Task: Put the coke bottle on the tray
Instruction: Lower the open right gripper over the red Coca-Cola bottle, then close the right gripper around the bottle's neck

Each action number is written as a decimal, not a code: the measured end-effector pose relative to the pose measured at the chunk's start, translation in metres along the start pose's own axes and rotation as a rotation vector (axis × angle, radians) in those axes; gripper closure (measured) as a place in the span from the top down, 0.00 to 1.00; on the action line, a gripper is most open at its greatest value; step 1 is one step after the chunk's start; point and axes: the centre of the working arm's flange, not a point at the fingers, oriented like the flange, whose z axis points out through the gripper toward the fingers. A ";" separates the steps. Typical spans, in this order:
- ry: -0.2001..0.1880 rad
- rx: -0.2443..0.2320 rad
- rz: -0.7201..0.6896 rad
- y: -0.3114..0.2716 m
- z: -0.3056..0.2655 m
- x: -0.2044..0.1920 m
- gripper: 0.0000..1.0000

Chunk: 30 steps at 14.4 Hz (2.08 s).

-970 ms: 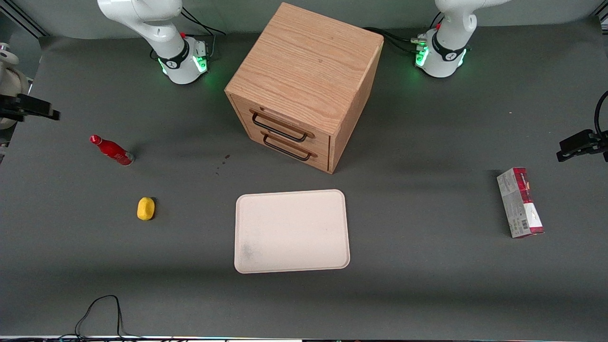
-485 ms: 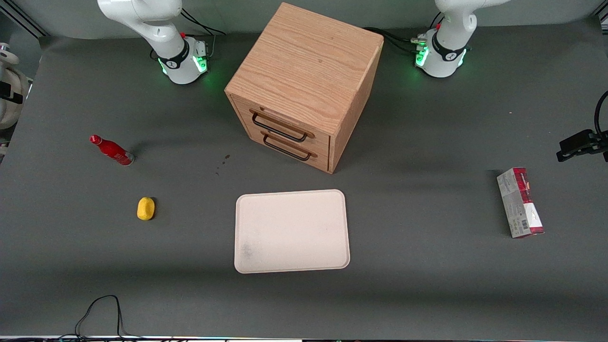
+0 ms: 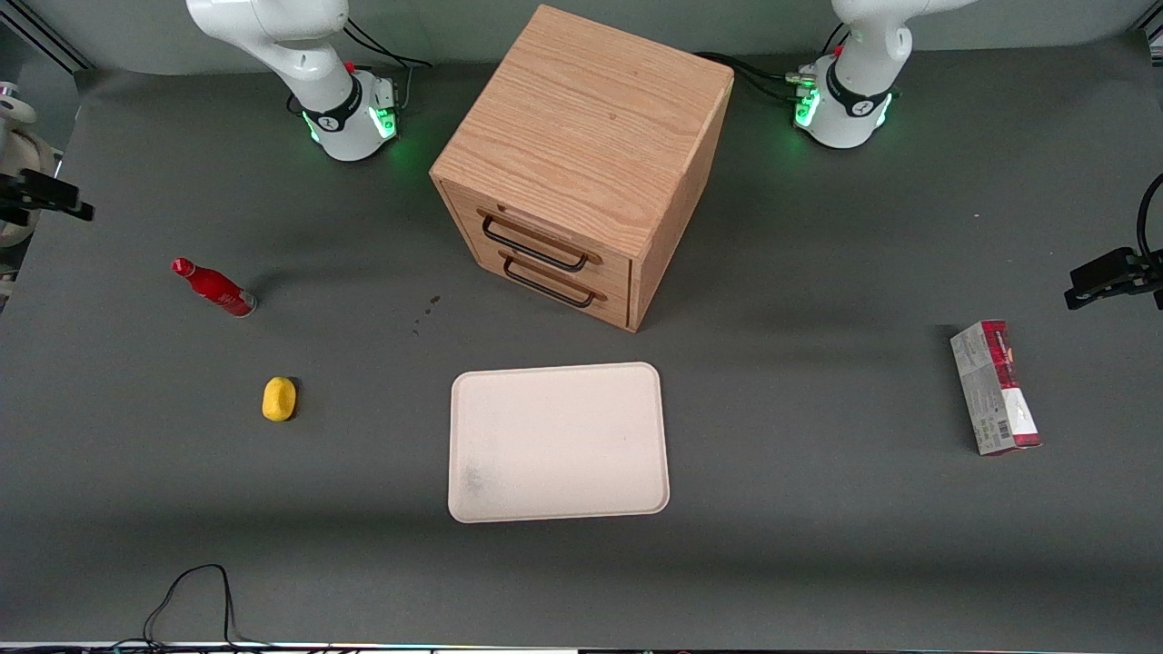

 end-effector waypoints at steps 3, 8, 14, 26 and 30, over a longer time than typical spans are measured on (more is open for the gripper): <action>0.025 0.016 0.007 0.004 0.044 -0.012 1.00; 0.076 0.013 0.017 0.007 0.095 -0.015 1.00; 0.113 -0.011 0.016 0.005 0.146 -0.010 1.00; 0.111 -0.033 0.014 0.000 0.202 -0.007 0.98; 0.105 -0.030 0.013 0.000 0.204 -0.009 0.96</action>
